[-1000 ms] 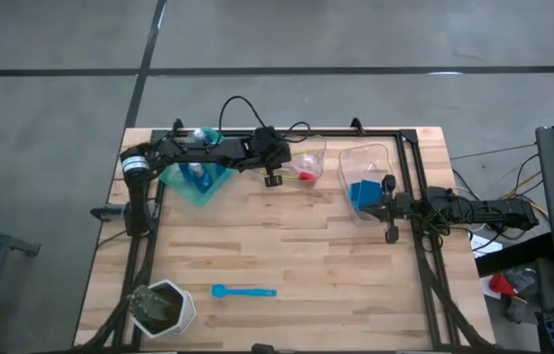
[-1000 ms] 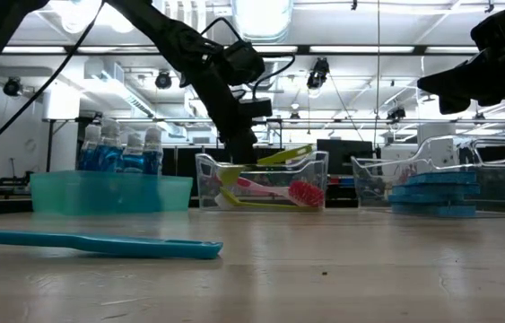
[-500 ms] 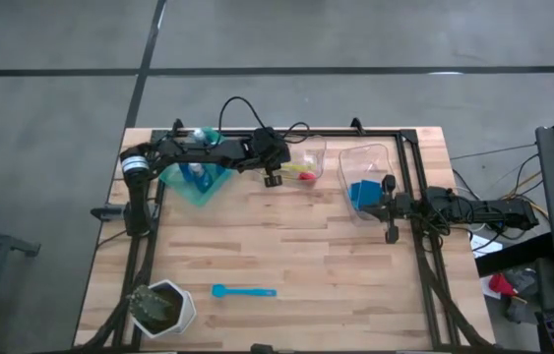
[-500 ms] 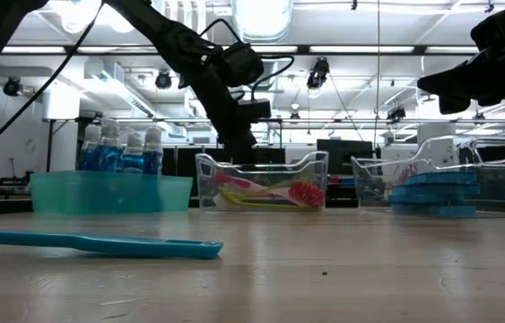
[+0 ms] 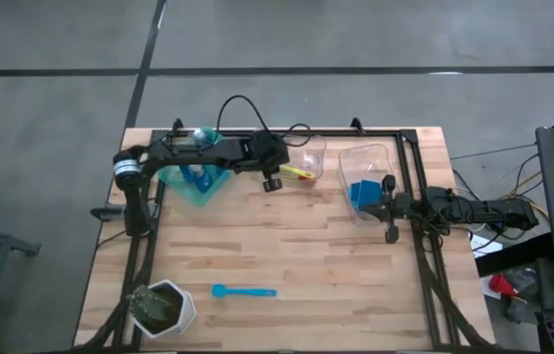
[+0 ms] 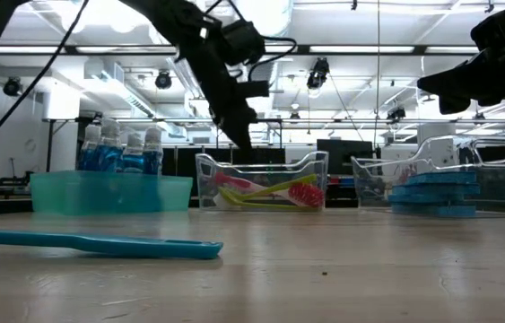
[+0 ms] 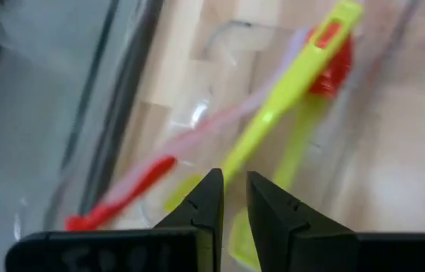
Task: Pick & Place Kitchen Sink Supplies
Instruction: Put the blue dish brush in the left transparent bin
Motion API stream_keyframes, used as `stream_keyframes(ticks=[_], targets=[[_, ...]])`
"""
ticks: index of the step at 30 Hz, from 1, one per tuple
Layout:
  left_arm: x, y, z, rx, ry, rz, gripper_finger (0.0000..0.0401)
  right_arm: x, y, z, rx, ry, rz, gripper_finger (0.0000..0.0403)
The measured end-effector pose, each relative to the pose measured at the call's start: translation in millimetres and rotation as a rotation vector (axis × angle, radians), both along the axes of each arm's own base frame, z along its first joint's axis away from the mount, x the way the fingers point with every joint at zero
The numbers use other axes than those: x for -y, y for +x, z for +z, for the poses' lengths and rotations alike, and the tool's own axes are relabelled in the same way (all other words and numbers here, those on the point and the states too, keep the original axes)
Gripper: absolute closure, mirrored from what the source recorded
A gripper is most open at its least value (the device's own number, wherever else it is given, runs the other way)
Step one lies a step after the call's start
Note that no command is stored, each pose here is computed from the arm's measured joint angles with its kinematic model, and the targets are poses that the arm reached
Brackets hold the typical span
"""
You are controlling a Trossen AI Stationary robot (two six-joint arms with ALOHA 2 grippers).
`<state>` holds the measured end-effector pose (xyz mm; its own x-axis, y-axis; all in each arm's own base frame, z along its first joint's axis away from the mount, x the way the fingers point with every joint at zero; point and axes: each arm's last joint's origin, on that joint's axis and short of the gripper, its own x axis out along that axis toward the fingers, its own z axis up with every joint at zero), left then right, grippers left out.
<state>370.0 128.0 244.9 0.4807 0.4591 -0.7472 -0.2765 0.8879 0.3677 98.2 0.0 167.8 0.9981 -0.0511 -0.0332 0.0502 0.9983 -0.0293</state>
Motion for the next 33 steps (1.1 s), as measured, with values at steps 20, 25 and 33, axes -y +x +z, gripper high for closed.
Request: stream_keyframes(ticks=[20, 25, 33], targets=[[136.8, -36.8, 40.4, -0.11, -0.34, -0.203, 0.0144, 0.0, 0.0, 0.1, 0.0, 0.0, -0.001, 0.0394], [178.5, -41.5, 42.0, -0.107, -0.434, -0.263, 0.0129, 0.0, 0.0, 0.1, 0.0, 0.0, -0.001, 0.0394], [234.8, -54.0, 39.5, -0.12, -0.488, -0.292, 0.013, 0.1, 0.0, 0.1, 0.0, 0.0, -0.001, 0.0394]])
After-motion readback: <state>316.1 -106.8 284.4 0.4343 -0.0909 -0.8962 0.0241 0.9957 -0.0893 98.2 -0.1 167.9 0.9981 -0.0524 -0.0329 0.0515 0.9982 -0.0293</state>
